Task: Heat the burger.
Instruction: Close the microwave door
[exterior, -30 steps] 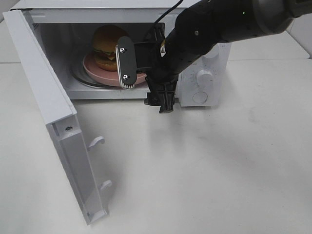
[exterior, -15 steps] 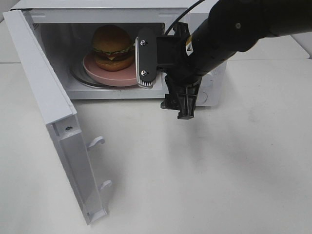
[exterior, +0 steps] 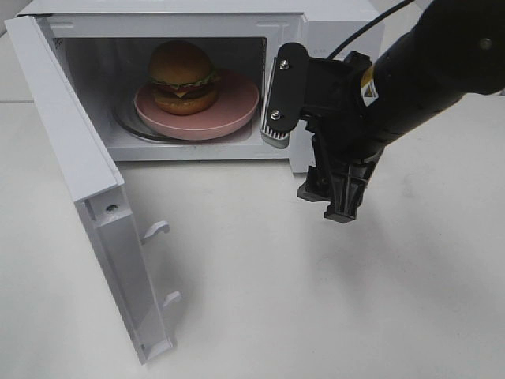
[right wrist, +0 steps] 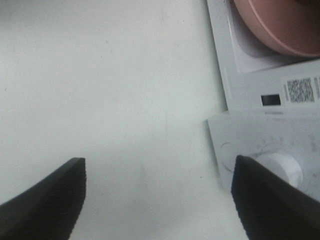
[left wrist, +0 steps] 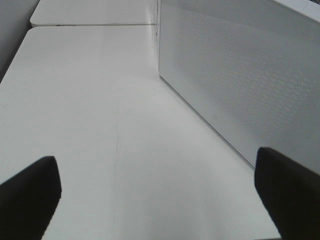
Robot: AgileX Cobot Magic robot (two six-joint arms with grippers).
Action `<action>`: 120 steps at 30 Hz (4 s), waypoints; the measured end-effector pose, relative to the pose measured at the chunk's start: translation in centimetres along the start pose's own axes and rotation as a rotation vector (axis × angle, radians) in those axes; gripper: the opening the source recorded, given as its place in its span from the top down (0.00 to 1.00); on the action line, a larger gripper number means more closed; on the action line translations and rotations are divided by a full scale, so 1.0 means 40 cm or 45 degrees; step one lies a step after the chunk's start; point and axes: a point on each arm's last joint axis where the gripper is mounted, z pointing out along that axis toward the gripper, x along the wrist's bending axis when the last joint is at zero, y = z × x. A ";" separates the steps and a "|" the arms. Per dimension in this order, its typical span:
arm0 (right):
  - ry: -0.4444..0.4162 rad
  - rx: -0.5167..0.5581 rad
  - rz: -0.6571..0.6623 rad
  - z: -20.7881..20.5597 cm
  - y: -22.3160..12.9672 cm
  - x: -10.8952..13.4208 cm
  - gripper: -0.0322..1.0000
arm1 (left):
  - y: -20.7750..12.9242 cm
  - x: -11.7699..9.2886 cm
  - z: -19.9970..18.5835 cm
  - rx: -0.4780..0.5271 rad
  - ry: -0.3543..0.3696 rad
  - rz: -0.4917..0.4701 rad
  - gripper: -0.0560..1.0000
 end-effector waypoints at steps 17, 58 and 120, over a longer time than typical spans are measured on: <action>-0.017 0.081 0.696 -0.183 -0.086 0.048 0.23 | 0.000 0.000 0.000 0.000 0.000 0.000 0.01; -0.259 0.039 1.191 -0.450 -0.370 0.234 0.23 | 0.000 0.000 0.000 0.000 0.000 0.000 0.01; -0.735 -0.333 1.471 -0.575 -0.433 0.374 0.23 | 0.000 0.000 0.000 0.000 0.000 0.000 0.01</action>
